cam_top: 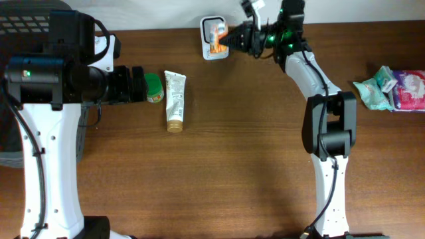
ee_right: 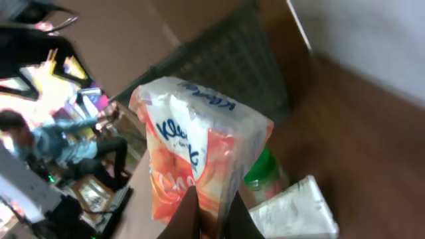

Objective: Scan the item barcode
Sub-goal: 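Hold the orange Kleenex packet up in front of the scanner, then carry the orange packet right and drop it on the pile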

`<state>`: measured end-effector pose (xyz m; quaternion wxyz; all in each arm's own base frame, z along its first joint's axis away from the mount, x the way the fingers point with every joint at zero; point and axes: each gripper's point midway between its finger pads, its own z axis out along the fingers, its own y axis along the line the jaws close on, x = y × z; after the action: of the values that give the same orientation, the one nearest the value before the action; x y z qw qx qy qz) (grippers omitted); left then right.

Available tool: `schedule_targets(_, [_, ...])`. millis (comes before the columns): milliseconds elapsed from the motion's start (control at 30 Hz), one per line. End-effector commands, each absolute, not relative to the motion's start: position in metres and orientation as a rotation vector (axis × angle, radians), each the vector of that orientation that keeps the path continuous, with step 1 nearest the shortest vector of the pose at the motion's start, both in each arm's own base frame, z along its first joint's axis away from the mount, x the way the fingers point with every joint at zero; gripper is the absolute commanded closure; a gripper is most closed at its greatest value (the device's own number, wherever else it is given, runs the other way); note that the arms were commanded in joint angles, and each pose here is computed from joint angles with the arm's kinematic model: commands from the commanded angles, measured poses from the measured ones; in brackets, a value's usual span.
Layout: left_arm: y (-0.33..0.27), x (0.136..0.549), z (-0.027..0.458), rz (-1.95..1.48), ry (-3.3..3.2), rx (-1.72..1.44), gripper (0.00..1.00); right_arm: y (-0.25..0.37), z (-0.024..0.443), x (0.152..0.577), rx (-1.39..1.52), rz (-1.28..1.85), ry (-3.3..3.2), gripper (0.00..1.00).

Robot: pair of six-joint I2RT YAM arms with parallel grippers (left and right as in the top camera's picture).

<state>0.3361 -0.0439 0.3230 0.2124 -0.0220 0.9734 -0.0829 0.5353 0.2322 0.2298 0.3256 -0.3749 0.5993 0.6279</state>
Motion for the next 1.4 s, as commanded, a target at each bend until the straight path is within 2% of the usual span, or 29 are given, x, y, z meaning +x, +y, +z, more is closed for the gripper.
schedule_targets(0, [-0.044,0.332,0.329,-0.247,2.685,-0.073,0.01,0.223,0.276,0.527,-0.948,1.678,1.600,0.96])
schedule_targets(600, [-0.044,0.332,0.329,-0.247,2.685,-0.073,0.01,0.213,0.275,0.533,-0.803,1.770,1.717,0.96])
schedule_targets(667, [-0.044,0.332,0.329,-0.247,2.685,-0.073,0.01,0.214,0.267,0.552,-0.621,1.788,1.784,0.96])
schedule_targets(800, [-0.044,0.332,0.329,-0.247,2.685,-0.073,0.01,0.197,0.231,0.617,-0.010,1.645,1.941,0.96])
schedule_targets(867, [-0.044,0.332,0.329,-0.247,2.685,-0.073,0.01,0.180,0.188,0.635,0.239,1.474,2.069,0.96])
schedule_targets(967, [-0.044,0.332,0.329,-0.247,2.685,-0.073,0.01,0.155,0.135,0.630,0.299,1.205,2.251,0.96])
schedule_targets(1033, [-0.044,0.332,0.329,-0.247,2.685,-0.074,0.01,0.131,0.117,0.623,0.347,1.102,2.338,0.96])
schedule_targets(1167, [-0.044,0.332,0.329,-0.247,2.685,-0.073,0.01,0.065,0.130,0.605,0.404,0.823,2.439,0.96])
schedule_targets(1333, [-0.044,0.332,0.329,-0.247,2.685,-0.073,0.01,-0.036,0.160,0.551,0.369,-0.104,2.580,0.96])
schedule_targets(1367, [-0.044,0.332,0.329,-0.247,2.685,-0.074,0.01,-0.061,0.166,0.533,0.296,-0.467,2.599,0.96])
